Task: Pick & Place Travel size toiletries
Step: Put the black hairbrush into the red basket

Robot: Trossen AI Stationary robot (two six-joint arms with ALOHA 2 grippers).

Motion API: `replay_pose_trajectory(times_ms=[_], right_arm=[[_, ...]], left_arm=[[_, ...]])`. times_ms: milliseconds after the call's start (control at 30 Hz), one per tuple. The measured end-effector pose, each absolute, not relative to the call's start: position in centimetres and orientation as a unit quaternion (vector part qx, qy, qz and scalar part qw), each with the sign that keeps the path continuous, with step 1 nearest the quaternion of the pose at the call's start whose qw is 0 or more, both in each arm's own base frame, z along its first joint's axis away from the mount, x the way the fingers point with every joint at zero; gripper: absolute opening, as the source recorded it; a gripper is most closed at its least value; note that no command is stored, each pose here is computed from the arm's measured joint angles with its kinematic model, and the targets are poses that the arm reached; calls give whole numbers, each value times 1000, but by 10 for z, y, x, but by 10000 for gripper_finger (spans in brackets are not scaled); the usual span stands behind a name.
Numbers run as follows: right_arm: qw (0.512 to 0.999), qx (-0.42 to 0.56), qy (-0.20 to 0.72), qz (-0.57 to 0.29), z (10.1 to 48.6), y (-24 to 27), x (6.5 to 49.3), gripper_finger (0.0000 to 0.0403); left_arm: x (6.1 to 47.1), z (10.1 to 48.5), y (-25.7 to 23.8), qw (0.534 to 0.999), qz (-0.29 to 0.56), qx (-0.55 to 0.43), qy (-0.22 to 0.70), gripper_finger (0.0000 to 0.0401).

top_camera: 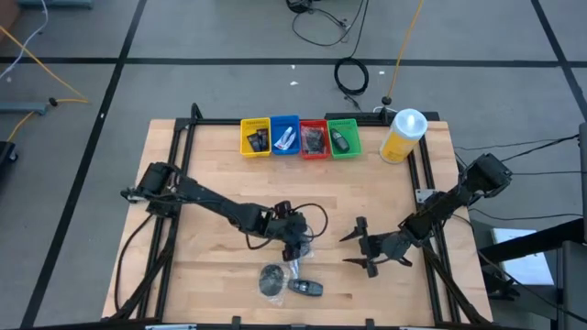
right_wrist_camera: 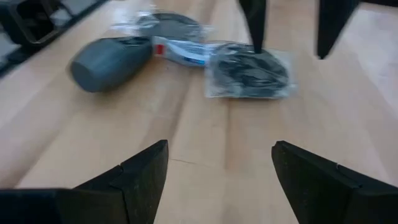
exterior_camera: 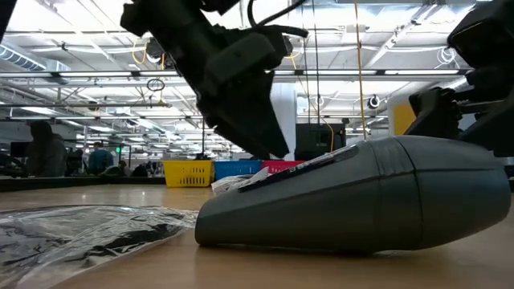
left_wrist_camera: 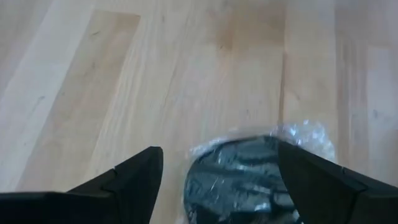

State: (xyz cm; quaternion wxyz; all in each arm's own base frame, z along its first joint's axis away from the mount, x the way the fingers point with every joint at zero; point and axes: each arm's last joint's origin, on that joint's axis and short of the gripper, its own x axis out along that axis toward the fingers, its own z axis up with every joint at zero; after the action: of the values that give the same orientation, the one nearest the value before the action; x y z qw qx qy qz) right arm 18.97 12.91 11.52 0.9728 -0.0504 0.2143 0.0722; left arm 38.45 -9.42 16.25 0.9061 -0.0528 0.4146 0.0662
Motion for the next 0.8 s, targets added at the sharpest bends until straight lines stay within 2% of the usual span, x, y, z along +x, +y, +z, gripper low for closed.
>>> replay_pose_trajectory(times_ms=[167,300,500,800], right_arm=[[974,-53,214,57,115,128,190,276],[974,-53,214,56,115,128,190,276],[974,-53,214,56,115,128,190,276],[974,-53,214,56,115,128,190,276]], left_arm=[[388,161,-79,899,92,-103,415,274],[385,157,-71,878,89,-137,449,248],[379,153,-70,857,111,-161,477,225],[371,132,-69,854,72,-230,461,188]])
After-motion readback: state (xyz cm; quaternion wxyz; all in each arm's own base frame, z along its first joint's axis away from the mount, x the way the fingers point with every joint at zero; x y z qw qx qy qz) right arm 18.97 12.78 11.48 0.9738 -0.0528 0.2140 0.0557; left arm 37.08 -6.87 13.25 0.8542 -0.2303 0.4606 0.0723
